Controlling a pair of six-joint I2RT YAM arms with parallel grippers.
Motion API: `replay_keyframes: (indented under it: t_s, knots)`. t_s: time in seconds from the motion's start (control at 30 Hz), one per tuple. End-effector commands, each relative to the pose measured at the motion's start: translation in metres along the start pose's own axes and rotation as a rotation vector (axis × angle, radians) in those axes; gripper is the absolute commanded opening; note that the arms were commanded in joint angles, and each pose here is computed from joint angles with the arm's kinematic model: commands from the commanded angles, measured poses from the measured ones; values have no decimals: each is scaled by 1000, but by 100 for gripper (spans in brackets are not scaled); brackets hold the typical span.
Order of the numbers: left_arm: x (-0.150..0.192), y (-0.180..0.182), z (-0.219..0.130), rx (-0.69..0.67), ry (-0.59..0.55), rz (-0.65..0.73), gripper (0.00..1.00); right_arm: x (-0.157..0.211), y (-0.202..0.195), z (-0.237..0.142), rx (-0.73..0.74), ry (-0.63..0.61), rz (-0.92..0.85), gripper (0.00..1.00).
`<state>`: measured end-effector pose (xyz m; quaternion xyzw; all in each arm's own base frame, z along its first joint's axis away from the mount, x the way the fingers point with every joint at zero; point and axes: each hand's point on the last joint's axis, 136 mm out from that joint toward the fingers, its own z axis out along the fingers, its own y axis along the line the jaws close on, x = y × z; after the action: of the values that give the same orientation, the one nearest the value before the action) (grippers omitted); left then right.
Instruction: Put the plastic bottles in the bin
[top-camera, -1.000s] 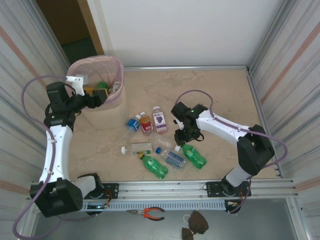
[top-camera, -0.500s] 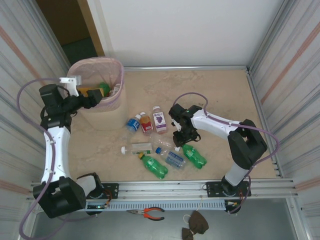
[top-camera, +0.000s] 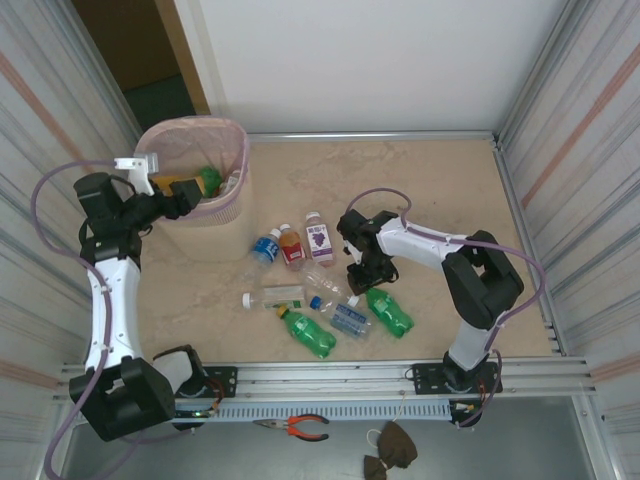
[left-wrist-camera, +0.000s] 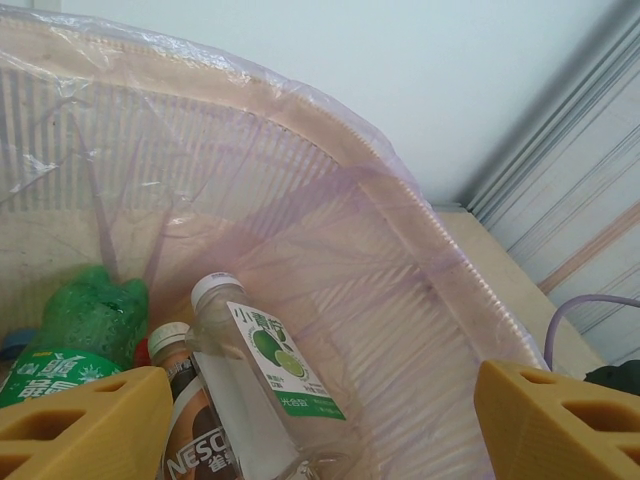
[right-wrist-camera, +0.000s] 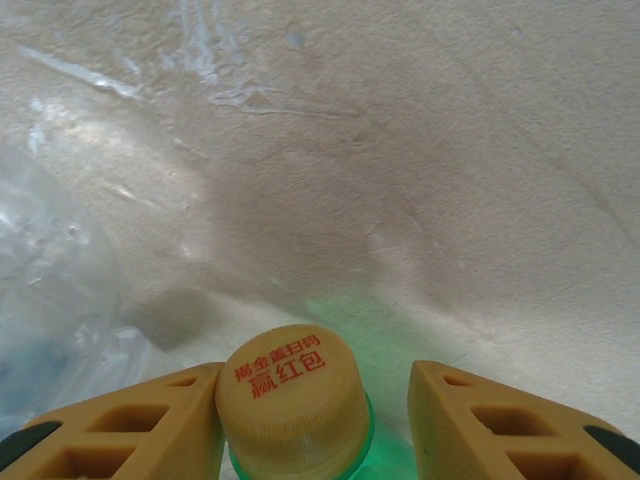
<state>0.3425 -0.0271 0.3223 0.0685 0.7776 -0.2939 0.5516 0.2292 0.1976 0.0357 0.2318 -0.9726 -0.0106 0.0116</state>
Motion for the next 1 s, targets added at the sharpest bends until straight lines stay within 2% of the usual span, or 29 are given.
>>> replay_keyframes:
  t_s: [0.0,0.33,0.63,0.8,0.97]
  knots:
    - [7,-6,-3,27,13,-39,80,-1,-15,-1,54,11,15,47]
    - [7,-5,-4,26,11,-40,80,-6,-19,4,35,29,35,47]
    - [6,-5,-5,19,6,-32,80,-8,-26,1,61,15,37,38]
    - [1,-9,-8,18,-13,5,80,-9,-32,-15,85,-30,43,33]
    - [-11,-19,-14,25,-37,32,80,-15,-39,-46,101,-126,54,31]
